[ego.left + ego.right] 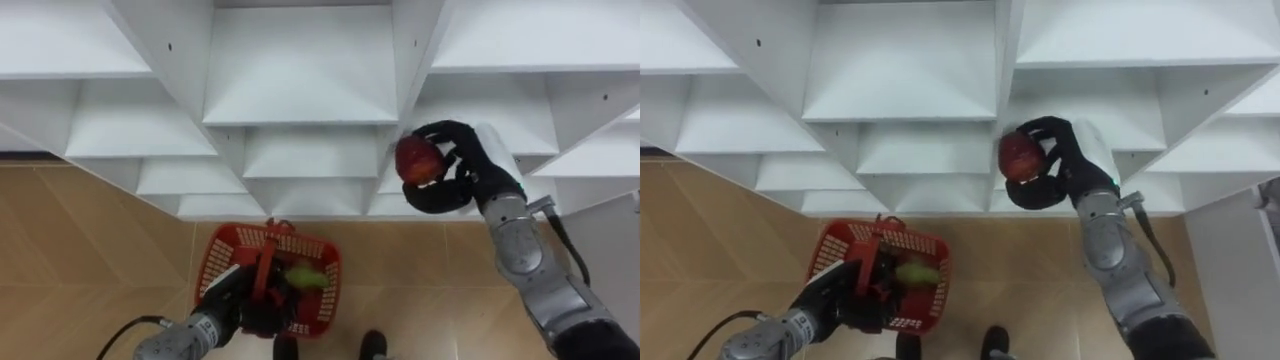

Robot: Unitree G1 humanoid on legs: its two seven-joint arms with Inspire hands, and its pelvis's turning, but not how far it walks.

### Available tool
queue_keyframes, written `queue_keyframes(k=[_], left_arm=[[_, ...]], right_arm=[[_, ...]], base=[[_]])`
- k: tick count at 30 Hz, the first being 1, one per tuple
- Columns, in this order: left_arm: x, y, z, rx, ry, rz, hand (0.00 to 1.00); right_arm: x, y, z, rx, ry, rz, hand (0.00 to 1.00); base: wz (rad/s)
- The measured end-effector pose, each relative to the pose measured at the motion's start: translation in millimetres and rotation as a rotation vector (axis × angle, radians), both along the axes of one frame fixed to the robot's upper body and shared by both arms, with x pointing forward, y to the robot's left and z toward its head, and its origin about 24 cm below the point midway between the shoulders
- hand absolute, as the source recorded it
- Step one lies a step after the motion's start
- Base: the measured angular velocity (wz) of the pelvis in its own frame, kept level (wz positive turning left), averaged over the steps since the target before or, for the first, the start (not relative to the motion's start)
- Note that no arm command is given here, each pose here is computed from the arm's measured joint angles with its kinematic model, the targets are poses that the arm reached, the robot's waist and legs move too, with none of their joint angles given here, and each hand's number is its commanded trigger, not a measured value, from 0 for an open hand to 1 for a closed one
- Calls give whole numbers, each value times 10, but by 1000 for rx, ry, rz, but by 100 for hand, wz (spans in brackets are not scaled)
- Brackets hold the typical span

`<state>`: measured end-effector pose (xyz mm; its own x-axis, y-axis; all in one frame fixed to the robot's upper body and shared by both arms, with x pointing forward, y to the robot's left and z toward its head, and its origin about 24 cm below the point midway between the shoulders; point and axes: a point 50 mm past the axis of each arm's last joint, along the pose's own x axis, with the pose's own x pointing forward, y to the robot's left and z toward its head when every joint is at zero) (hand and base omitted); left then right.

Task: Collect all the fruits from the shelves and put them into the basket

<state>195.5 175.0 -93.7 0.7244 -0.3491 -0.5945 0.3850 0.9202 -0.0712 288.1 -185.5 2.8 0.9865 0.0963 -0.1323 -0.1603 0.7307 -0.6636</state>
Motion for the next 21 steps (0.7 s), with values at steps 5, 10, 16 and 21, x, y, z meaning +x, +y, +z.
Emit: queue_keyframes(k=[5, 10, 16, 21], left_arm=[[-23, 1, -11, 0, 3, 0, 100], [-93, 14, -47, 1, 22, 8, 100], [-83, 0, -38, 1, 14, 12, 100], [-68, -102, -5, -16, -7, -7, 100]], right_arm=[[-87, 266, -139, 24, 85, 120, 100], [-203, 309, -260, 28, 166, 177, 100], [-360, 348, -333, 39, 219, 233, 100], [-476, 479, -399, 46, 267, 311, 100]], base=[[-4], [0], [0], [0]])
